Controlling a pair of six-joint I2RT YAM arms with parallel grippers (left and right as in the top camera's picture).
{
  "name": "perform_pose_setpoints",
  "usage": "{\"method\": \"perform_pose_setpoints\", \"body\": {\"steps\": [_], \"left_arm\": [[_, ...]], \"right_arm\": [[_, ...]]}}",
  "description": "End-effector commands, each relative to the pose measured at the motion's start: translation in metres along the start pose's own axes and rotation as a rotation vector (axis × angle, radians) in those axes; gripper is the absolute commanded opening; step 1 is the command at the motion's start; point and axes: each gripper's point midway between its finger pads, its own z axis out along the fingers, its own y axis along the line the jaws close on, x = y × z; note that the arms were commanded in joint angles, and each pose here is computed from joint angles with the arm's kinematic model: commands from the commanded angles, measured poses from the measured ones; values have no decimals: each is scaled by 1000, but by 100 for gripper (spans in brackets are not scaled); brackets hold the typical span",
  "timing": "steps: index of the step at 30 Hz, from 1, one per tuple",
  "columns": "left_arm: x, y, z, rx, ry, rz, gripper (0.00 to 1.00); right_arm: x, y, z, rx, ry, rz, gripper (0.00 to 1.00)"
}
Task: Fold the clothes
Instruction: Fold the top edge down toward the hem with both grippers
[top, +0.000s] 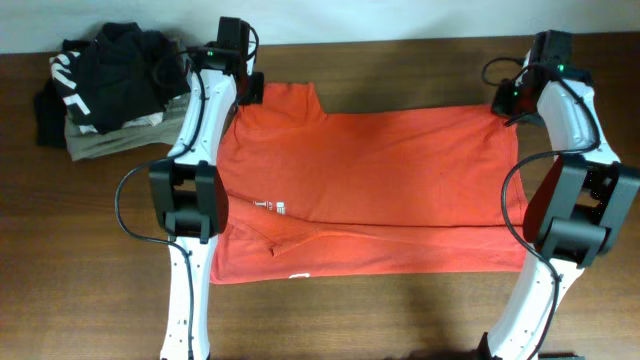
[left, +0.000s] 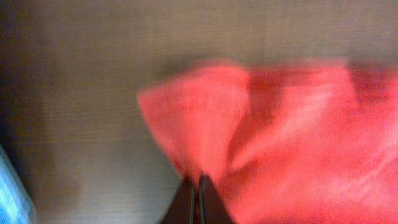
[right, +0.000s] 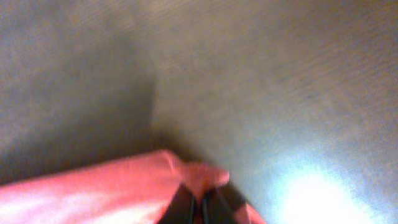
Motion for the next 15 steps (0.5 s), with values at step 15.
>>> {"method": "perform_pose_setpoints", "body": {"steps": [15], "left_arm": [[120, 14, -173, 5, 412, 8, 1]], "right_arm": [[70, -57, -135, 88, 249, 265, 4]]}}
